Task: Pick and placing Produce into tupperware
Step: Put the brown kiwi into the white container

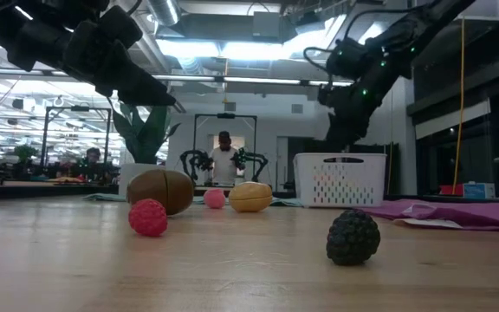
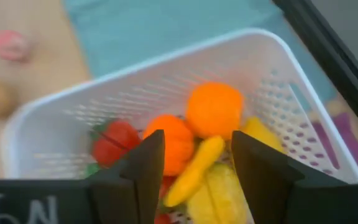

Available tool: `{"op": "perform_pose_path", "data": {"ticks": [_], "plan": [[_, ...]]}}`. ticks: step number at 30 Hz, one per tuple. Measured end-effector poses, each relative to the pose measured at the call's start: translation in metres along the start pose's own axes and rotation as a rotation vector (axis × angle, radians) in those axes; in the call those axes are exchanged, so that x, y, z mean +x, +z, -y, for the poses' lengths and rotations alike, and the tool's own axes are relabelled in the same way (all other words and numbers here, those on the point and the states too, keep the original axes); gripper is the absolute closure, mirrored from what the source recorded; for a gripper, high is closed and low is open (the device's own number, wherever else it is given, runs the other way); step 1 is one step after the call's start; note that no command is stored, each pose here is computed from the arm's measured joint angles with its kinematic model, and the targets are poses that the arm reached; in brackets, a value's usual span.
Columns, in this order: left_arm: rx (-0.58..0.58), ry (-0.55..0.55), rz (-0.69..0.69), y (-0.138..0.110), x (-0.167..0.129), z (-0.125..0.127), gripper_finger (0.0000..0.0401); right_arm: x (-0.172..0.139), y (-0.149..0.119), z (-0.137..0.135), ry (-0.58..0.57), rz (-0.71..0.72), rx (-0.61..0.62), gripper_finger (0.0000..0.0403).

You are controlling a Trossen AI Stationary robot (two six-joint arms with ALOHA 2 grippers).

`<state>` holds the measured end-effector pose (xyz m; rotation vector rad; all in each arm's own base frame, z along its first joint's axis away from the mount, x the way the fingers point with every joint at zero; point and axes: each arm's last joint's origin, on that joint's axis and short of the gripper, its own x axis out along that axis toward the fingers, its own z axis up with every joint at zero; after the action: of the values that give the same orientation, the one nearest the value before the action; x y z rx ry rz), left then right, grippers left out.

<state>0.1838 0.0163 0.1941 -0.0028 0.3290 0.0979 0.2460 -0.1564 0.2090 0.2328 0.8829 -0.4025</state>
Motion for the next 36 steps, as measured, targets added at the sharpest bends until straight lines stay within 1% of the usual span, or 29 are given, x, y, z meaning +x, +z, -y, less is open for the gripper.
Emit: {"op": "perform_pose_path", "data": {"ticks": [3, 6, 8, 9, 15, 18, 21, 25, 28, 32, 36], "plan": [[-0.004, 0.0, 0.0, 0.0, 0.0, 0.0, 0.0138, -0.008, 0.003, -0.005, 0.084, 0.035, -0.01, 0.0214], [-0.004, 0.0, 0.001, 0.0, 0.0, 0.0, 0.0138, -0.015, 0.005, -0.016, 0.186, 0.068, -0.043, 0.0217], [-0.004, 0.0, 0.001, 0.0, 0.0, 0.0, 0.0138, -0.017, 0.006, -0.025, 0.24, 0.08, -0.074, 0.0221], [-0.004, 0.0, 0.002, 0.0, 0.0, 0.0, 0.0138, -0.017, 0.007, -0.031, 0.261, 0.082, -0.108, 0.0224], [-0.022, -0.004, 0.003, 0.0, 0.0, 0.001, 0.0138, -0.019, 0.011, -0.068, 0.332, 0.159, -0.317, 0.0239], [-0.014, 0.006, 0.003, 0.0, 0.0, 0.005, 0.0138, -0.02, 0.014, -0.082, 0.356, 0.208, -0.369, 0.0246], [0.0, 0.06, -0.003, 0.0, -0.001, 0.012, 0.0138, -0.02, 0.013, -0.087, 0.365, 0.22, -0.423, 0.0253], [-0.038, 0.112, -0.104, 0.001, -0.004, 0.026, 0.0138, -0.013, 0.006, -0.086, 0.361, 0.249, -0.423, 0.0263], [-0.07, 0.136, -0.143, 0.007, -0.008, 0.04, 0.0138, -0.006, -0.004, -0.086, 0.374, 0.281, -0.403, 0.0268], [-0.078, 0.127, -0.167, 0.013, -0.006, 0.062, 0.0138, 0.0, -0.015, -0.086, 0.429, 0.352, -0.393, 0.0272], [-0.137, 0.168, -0.296, 0.016, 0.003, 0.082, 0.0138, -0.006, -0.017, -0.088, 0.484, 0.41, -0.415, 0.0273]]}}
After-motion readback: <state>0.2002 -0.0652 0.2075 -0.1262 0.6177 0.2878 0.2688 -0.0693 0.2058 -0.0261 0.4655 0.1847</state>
